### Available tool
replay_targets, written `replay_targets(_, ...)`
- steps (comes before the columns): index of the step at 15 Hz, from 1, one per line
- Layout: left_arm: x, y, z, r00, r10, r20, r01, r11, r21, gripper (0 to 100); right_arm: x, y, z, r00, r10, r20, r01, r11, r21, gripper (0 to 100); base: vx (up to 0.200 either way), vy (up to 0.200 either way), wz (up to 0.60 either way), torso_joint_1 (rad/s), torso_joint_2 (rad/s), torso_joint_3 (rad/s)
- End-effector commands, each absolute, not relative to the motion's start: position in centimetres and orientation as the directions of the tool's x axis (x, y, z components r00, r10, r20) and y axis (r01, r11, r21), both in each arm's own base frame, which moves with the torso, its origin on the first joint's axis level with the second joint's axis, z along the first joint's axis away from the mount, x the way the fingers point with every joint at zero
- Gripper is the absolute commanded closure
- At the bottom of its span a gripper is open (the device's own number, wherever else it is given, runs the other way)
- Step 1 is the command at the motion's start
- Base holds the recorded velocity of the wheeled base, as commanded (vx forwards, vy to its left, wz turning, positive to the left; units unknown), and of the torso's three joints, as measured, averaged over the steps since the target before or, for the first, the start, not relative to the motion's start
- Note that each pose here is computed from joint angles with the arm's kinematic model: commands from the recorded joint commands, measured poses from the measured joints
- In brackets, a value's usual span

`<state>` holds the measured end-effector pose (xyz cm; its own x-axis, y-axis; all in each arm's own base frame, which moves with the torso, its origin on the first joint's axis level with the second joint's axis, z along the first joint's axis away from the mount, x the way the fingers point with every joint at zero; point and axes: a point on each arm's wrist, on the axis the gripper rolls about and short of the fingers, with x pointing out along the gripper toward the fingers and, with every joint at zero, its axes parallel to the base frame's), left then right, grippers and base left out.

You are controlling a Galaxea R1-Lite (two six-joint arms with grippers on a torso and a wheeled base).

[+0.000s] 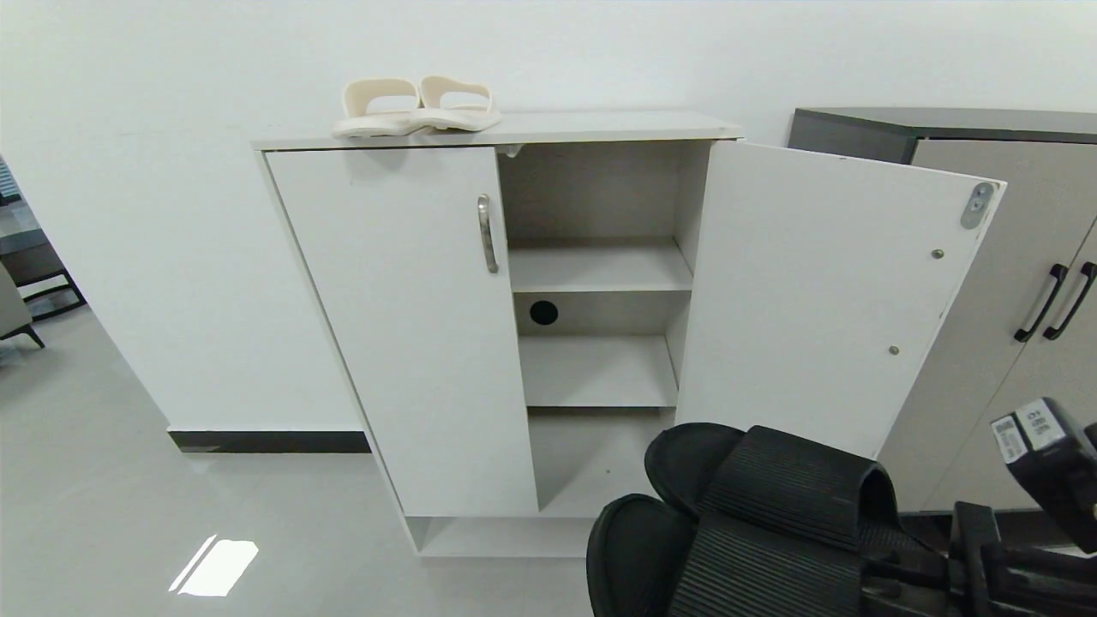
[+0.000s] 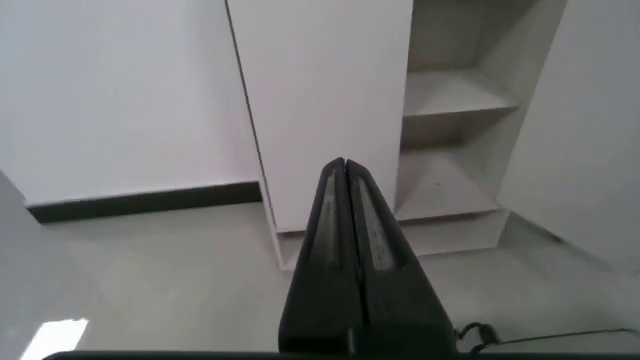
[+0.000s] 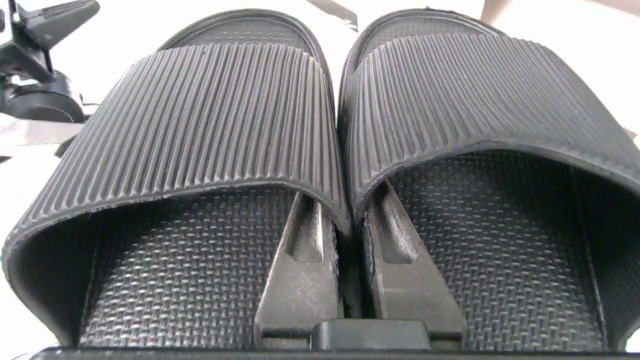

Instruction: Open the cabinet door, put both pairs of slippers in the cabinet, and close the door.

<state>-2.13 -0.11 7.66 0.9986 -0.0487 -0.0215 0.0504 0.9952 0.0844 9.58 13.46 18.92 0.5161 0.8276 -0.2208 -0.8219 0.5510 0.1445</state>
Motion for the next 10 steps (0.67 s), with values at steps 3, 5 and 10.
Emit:
replay_targets(3, -2.3, -0.1, 7.6, 0.999, -0.04, -0.002, 0.04, 0.999, -0.017, 100, 10.9, 15.2, 16.9, 0.511, 0.796, -0.326, -0.8, 0.578, 0.158, 100, 0.0, 0.0, 0.0, 0.0, 0.0, 0.0)
replay_targets(5, -2.3, -0.1, 7.6, 0.999, -0.035, -0.002, 0.035, 0.999, 0.003, 100, 11.8, 17.9, 15.2, 0.476, 0.79, -0.387, -0.78, 0.582, 0.229, 100, 0.0, 0.0, 0.0, 0.0, 0.0, 0.0)
replay_targets(10, -2.3, -0.1, 7.5, 0.999, -0.037, -0.003, 0.037, 0.999, 0.004, 100, 15.3, 26.8, 11.5, 0.74, 0.557, -0.377, -0.51, 0.83, 0.227, 100, 0.0, 0.0, 0.0, 0.0, 0.0, 0.0)
